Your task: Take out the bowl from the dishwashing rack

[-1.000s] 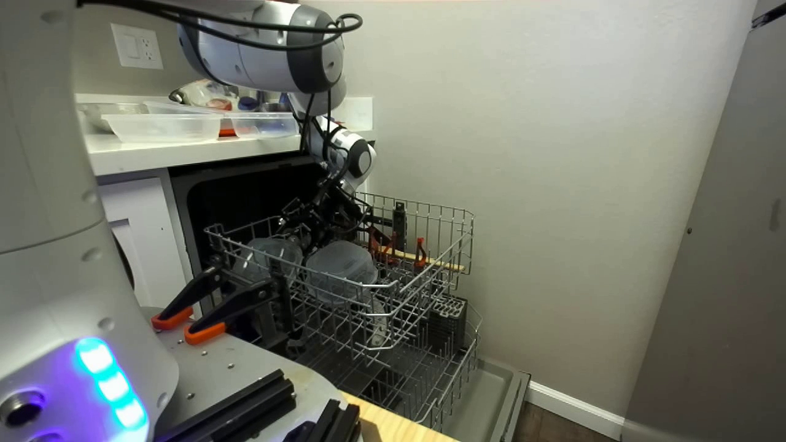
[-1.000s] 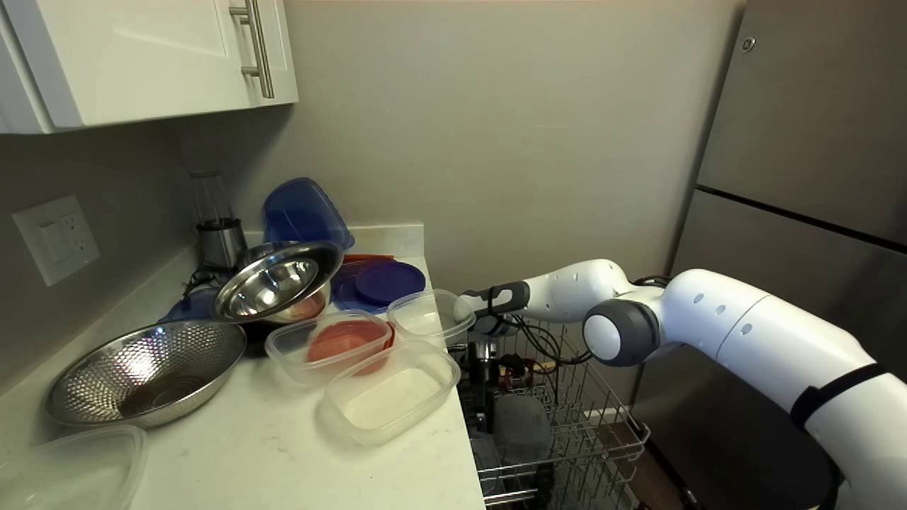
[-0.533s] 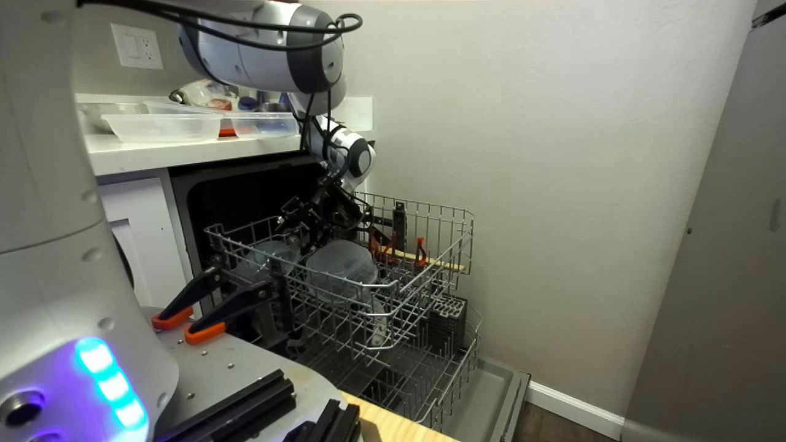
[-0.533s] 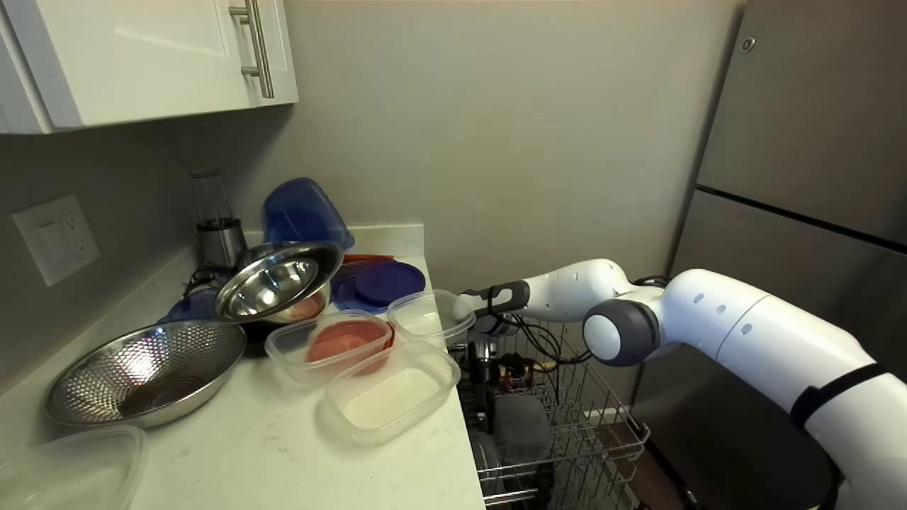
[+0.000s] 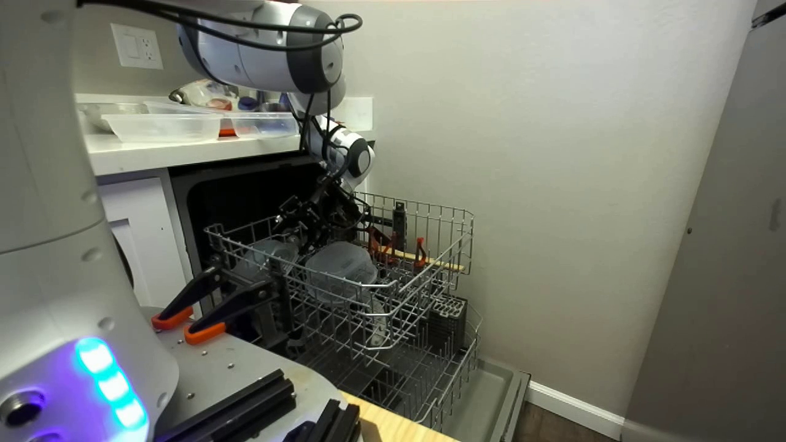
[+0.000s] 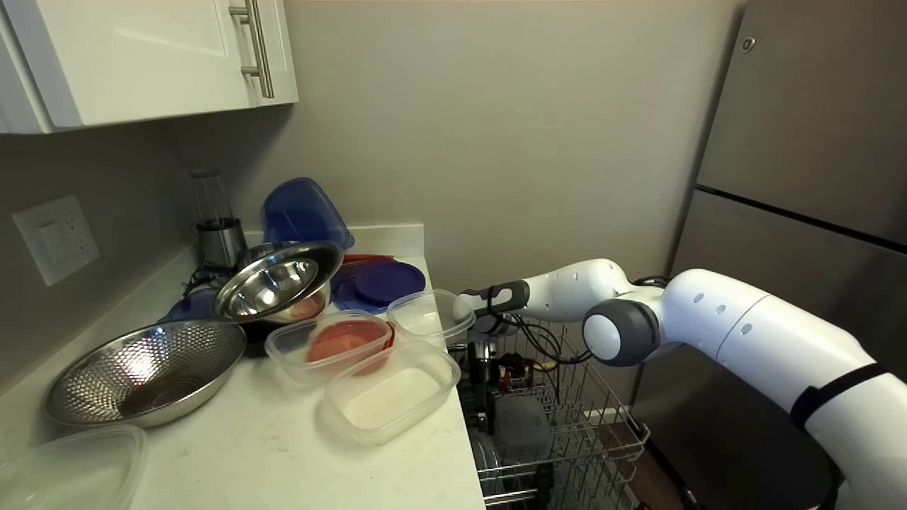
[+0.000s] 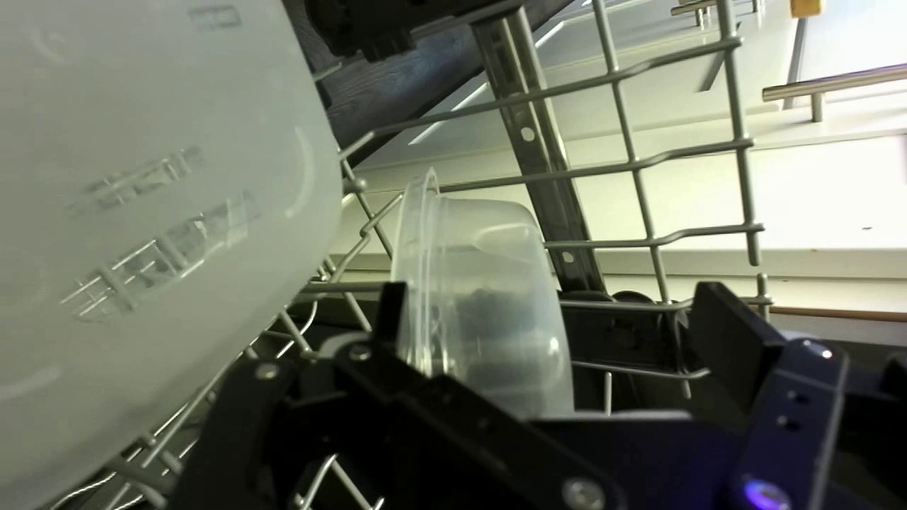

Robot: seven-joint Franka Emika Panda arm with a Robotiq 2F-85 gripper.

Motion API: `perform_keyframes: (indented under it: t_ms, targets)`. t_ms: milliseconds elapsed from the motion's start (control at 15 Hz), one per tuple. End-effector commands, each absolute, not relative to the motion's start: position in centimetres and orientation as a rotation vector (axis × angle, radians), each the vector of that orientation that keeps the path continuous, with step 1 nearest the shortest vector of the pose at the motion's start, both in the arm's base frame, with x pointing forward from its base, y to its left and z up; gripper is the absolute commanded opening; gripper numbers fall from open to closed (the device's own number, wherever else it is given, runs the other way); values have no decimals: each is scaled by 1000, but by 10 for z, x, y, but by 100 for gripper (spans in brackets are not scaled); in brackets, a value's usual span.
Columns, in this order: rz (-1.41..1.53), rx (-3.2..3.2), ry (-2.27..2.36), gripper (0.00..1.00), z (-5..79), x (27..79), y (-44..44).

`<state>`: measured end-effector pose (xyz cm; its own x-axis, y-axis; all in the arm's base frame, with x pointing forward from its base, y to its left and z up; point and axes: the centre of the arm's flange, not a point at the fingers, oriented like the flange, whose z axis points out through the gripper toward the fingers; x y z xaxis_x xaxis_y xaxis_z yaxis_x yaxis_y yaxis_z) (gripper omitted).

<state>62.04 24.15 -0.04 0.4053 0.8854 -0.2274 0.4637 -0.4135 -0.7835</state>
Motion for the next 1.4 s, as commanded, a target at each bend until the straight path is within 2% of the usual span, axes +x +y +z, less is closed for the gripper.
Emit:
perform_keyframes:
  t_ms: [0,1333]
  targets:
    - [867,-1979,-1142,100,3,616,245]
    - [799,-1923,-1224,100,1,625,260]
